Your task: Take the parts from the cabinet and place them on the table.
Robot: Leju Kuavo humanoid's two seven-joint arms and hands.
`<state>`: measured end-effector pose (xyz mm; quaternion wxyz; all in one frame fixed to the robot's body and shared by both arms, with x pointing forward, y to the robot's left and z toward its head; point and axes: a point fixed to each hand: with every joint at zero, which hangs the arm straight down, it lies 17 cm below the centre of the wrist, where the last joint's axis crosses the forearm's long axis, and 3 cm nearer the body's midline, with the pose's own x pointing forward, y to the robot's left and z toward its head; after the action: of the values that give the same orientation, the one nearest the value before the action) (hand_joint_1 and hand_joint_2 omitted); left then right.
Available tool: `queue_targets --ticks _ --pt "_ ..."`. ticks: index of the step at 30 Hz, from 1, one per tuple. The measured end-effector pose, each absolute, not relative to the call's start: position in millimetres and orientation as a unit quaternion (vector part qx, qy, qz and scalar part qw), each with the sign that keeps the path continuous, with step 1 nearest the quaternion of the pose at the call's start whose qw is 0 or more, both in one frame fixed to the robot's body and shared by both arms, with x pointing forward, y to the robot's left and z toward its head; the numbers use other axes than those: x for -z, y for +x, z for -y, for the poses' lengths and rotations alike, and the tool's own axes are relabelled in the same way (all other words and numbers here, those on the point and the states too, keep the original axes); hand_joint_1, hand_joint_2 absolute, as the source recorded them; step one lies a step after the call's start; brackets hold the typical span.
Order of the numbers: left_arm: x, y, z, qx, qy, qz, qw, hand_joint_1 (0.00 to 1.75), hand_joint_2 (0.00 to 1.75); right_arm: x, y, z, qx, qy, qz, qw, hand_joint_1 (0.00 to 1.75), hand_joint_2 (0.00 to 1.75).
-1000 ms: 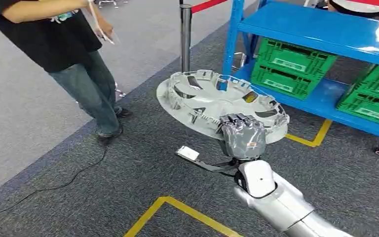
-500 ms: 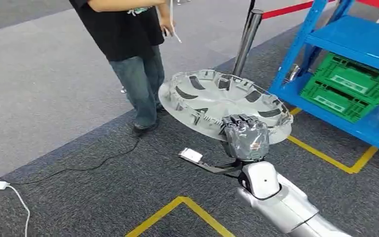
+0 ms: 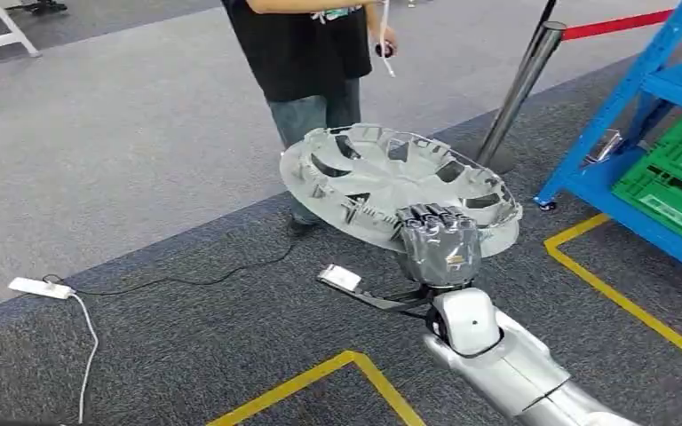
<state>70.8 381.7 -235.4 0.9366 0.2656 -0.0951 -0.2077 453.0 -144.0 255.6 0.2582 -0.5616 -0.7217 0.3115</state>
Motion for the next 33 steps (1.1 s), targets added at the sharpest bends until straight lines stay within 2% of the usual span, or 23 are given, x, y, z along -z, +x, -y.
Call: queue_targets --ticks 28,33 --pt "236.3 72.0 -378.0 0.198 0.261 0.095 0.940 0.00 1.75 -256.8 452.0 142.9 -0.311 -0.561 0.723 0.257 1.75 1.75" --pt "237.9 71.9 -374.6 0.167 0.247 0.095 0.950 0.00 1.75 -258.5 452.6 143.6 -0.309 -0.562 0.724 0.256 1.75 1.75"
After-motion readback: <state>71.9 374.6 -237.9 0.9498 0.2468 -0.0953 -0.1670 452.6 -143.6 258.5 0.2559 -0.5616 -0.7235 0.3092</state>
